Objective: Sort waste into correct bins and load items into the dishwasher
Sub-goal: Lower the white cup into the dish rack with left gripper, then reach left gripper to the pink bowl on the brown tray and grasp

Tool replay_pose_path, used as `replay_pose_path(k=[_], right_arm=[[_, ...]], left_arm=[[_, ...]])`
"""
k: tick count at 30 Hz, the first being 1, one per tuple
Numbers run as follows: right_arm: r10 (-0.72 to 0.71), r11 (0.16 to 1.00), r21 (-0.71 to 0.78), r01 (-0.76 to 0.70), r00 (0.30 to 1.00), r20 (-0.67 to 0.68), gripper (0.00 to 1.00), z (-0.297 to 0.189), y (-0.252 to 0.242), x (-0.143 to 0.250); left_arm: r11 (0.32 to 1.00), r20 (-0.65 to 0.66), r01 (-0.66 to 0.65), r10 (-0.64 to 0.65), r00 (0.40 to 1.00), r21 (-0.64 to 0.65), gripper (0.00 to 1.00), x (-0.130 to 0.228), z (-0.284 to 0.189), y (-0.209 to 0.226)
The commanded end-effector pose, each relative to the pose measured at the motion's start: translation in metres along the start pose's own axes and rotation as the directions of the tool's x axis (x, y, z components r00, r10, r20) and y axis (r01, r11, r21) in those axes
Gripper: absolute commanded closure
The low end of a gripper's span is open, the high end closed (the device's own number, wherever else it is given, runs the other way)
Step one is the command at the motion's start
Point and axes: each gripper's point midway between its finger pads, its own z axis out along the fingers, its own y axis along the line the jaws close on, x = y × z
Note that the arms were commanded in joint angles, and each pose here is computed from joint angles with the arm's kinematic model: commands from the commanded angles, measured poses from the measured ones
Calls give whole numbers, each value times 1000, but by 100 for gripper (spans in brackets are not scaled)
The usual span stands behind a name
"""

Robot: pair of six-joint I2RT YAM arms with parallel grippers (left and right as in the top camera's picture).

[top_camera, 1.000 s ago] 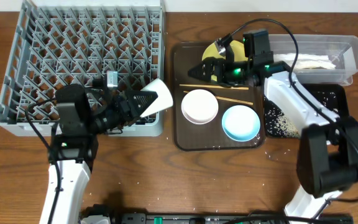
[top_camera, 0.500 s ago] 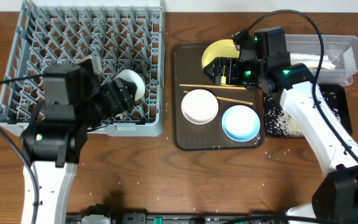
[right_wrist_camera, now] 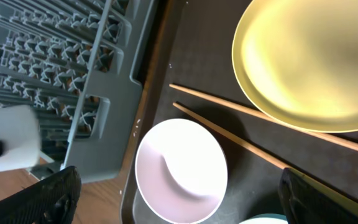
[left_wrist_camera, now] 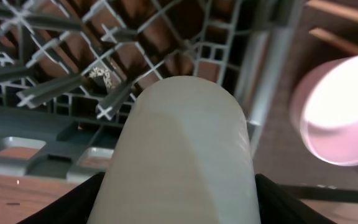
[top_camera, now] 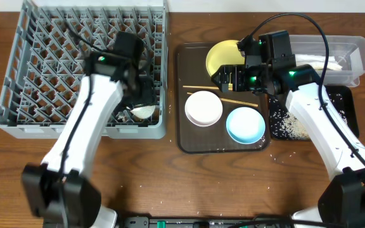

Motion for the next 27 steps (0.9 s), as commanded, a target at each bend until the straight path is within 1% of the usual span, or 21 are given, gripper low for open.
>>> replay_pose_path(k=[1, 7, 8, 10, 11, 13, 15, 19, 22, 25, 27], right_arm=[[-40, 999, 1, 40, 999, 22, 1, -8, 4, -4], [-40, 999, 1, 40, 999, 21, 1, -8, 4, -4], [-40, 999, 1, 40, 999, 22, 1, -8, 4, -4], [-40, 999, 1, 40, 999, 22, 1, -8, 4, -4], [-40, 999, 1, 40, 999, 21, 1, -8, 4, -4], [-39, 999, 2, 39, 999, 20, 1, -8, 4, -4], [-38, 999, 3, 37, 999, 15, 1, -8, 3, -3], [-38, 999, 4, 38, 999, 7, 1, -8, 3, -1], [-37, 999, 5, 37, 999, 5, 1, -8, 3, 0], [-36, 999, 5, 36, 999, 6, 1, -8, 2, -1], [-32, 999, 7, 32, 999, 11, 1, -10, 1, -2]], left_arm=[[999, -13, -23, 22, 1000, -39, 68, -5, 9, 1], [998, -78, -25, 20, 997, -65, 67, -5, 35, 2], [997, -85, -26, 20, 996, -68, 63, -5, 38, 2], [997, -98, -26, 19, 995, -73, 52, -4, 42, 3], [997, -103, -26, 18, 995, -75, 43, -4, 43, 3], [997, -106, -27, 18, 994, -76, 28, -3, 44, 3], [997, -105, -26, 18, 994, -76, 22, -3, 44, 3], [997, -102, -26, 18, 995, -74, 17, -4, 43, 3], [997, -86, -26, 20, 996, -67, 16, -6, 36, 1], [998, -46, -31, 29, 999, -49, 16, -11, 17, -2], [996, -9, -90, 90, 996, 14, 16, -13, -2, -14]])
